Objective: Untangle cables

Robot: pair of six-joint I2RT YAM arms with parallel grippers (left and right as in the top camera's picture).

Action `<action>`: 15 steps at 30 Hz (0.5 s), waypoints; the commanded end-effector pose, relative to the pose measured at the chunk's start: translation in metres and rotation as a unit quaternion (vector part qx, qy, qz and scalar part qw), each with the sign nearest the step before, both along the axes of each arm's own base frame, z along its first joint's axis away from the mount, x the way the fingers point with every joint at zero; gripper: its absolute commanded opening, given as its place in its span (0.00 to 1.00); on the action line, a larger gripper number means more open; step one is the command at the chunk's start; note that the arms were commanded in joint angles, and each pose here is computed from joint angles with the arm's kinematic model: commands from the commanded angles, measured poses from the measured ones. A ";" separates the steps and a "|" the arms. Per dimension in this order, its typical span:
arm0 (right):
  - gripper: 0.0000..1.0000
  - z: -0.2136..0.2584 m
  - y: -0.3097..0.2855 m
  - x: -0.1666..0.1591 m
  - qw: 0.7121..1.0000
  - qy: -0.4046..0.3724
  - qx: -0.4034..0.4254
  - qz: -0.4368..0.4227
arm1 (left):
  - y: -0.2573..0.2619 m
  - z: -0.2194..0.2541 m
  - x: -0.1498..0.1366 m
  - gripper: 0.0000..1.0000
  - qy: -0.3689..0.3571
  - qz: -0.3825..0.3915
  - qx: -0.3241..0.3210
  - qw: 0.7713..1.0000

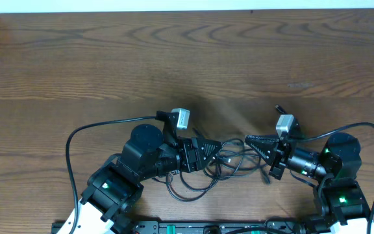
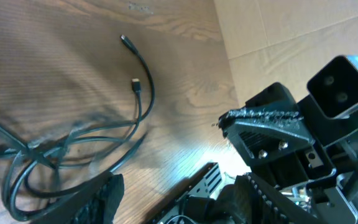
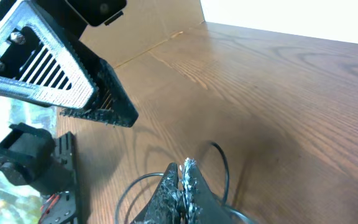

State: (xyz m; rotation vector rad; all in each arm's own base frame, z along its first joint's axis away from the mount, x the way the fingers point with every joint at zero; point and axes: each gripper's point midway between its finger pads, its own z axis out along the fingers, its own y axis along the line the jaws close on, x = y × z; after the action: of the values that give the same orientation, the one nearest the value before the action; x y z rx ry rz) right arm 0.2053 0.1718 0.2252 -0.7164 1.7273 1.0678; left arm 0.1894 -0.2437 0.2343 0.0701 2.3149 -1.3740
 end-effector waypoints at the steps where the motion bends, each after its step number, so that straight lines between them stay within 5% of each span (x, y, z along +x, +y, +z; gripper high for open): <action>1: 0.01 0.006 0.000 -0.002 1.000 0.005 0.002 0.003 | 0.001 0.006 0.003 0.61 0.006 0.013 -0.009 1.000; 2: 0.01 0.002 -0.001 -0.001 1.000 0.011 -0.003 -0.003 | 0.002 0.005 0.003 0.61 0.008 0.013 -0.008 1.000; 5: 0.23 -0.016 -0.008 0.004 0.998 0.051 -0.021 -0.036 | 0.003 0.000 0.002 0.61 0.014 0.015 0.000 1.000; 7: 0.59 -0.030 -0.013 0.006 0.994 0.082 -0.037 -0.059 | 0.008 -0.008 0.003 0.62 0.014 0.025 0.021 0.999; 11: 0.99 -0.052 -0.023 0.007 0.985 0.128 -0.065 -0.098 | 0.022 -0.033 0.001 0.67 0.029 0.037 0.079 0.996; 15: 0.99 -0.069 -0.034 0.007 0.974 0.159 -0.092 -0.133 | 0.035 -0.063 -0.005 0.70 0.054 0.032 0.145 0.987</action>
State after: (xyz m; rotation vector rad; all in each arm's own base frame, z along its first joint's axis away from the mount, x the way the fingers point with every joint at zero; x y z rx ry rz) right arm 0.2029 0.1490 0.1590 -0.4728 2.1213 0.9867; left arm 0.1783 -0.2170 0.1808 -0.0359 2.5551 -1.1379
